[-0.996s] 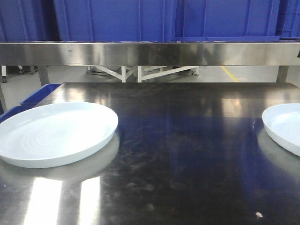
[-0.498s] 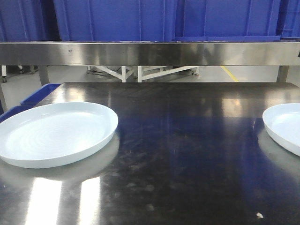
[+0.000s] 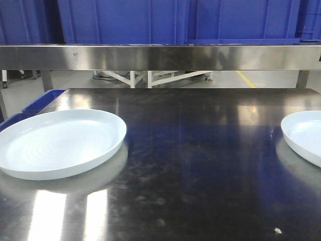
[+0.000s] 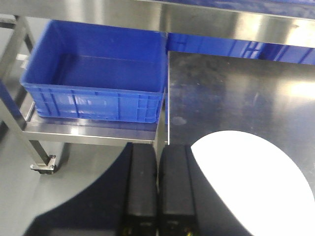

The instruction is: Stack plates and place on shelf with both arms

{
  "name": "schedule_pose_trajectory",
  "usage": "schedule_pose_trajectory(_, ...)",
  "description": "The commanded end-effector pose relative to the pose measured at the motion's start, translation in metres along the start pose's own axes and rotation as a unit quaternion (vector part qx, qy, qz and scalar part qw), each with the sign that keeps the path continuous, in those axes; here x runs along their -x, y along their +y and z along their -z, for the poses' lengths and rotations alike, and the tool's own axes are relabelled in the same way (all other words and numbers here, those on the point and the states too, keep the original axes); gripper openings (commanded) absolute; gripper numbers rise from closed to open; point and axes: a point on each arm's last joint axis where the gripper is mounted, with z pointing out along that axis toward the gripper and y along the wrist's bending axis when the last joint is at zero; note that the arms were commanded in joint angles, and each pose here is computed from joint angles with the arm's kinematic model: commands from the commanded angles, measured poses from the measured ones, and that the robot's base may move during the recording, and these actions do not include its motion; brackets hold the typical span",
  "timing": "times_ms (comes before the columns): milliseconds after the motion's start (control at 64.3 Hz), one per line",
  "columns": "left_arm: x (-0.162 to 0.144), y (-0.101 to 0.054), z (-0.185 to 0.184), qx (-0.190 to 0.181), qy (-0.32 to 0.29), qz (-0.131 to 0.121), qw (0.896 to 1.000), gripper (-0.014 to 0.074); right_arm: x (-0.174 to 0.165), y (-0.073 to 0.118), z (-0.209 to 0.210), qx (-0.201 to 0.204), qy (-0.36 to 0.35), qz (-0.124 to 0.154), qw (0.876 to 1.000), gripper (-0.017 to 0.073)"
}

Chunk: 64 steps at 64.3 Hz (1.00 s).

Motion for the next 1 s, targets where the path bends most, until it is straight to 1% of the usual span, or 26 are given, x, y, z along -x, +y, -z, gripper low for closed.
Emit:
schedule_pose_trajectory(0,0.015,-0.002,0.006,-0.007,-0.053,-0.007,0.999,0.009,0.009,0.002,0.002,0.009,-0.051,0.006,0.999,0.0066)
schedule_pose_trajectory(140,0.016,0.0,0.006,0.007,-0.057,-0.029,0.998,0.009,0.009,0.002,0.002,0.009,-0.051,0.006,0.999,0.0066)
schedule_pose_trajectory(296,0.017,0.001,0.006,0.018,-0.065,-0.046,0.997,0.009,0.009,0.002,0.002,0.009,-0.051,0.006,0.999,0.0066)
schedule_pose_trajectory(467,0.018,0.001,0.007,0.018,-0.069,-0.048,0.996,0.009,0.009,0.002,0.002,0.009,-0.051,0.006,0.999,0.0066)
schedule_pose_trajectory(591,0.019,0.002,0.005,0.023,-0.073,-0.058,0.995,0.009,0.011,0.002,0.002,0.013,-0.062,0.006,0.998,0.0066)
schedule_pose_trajectory(622,0.02,0.002,0.004,0.023,-0.074,-0.058,0.995,0.009,0.013,0.003,0.002,0.017,-0.077,0.006,0.997,0.0066)
schedule_pose_trajectory(716,0.02,0.002,0.001,0.023,-0.07,-0.059,0.996,0.009,0.029,0.008,0.007,0.043,-0.164,0.004,0.985,0.0066)
schedule_pose_trajectory(809,0.019,0.002,-0.001,0.023,-0.066,-0.059,0.996,0.009,0.038,0.011,0.011,0.058,-0.213,0.002,0.975,0.0066)
schedule_pose_trajectory(856,0.019,0.002,-0.001,0.023,-0.066,-0.059,0.996,0.009,0.045,0.011,0.012,0.06,-0.215,-0.011,0.975,0.0066)
schedule_pose_trajectory(902,0.019,0.002,-0.001,0.023,-0.066,-0.059,0.996,0.009,0.054,0.012,0.015,0.058,-0.203,-0.021,0.977,0.0066)
schedule_pose_trajectory(980,0.019,0.002,-0.001,0.023,-0.066,-0.059,0.996,0.009,0.071,0.012,0.018,0.042,-0.168,-0.024,0.985,0.0066)
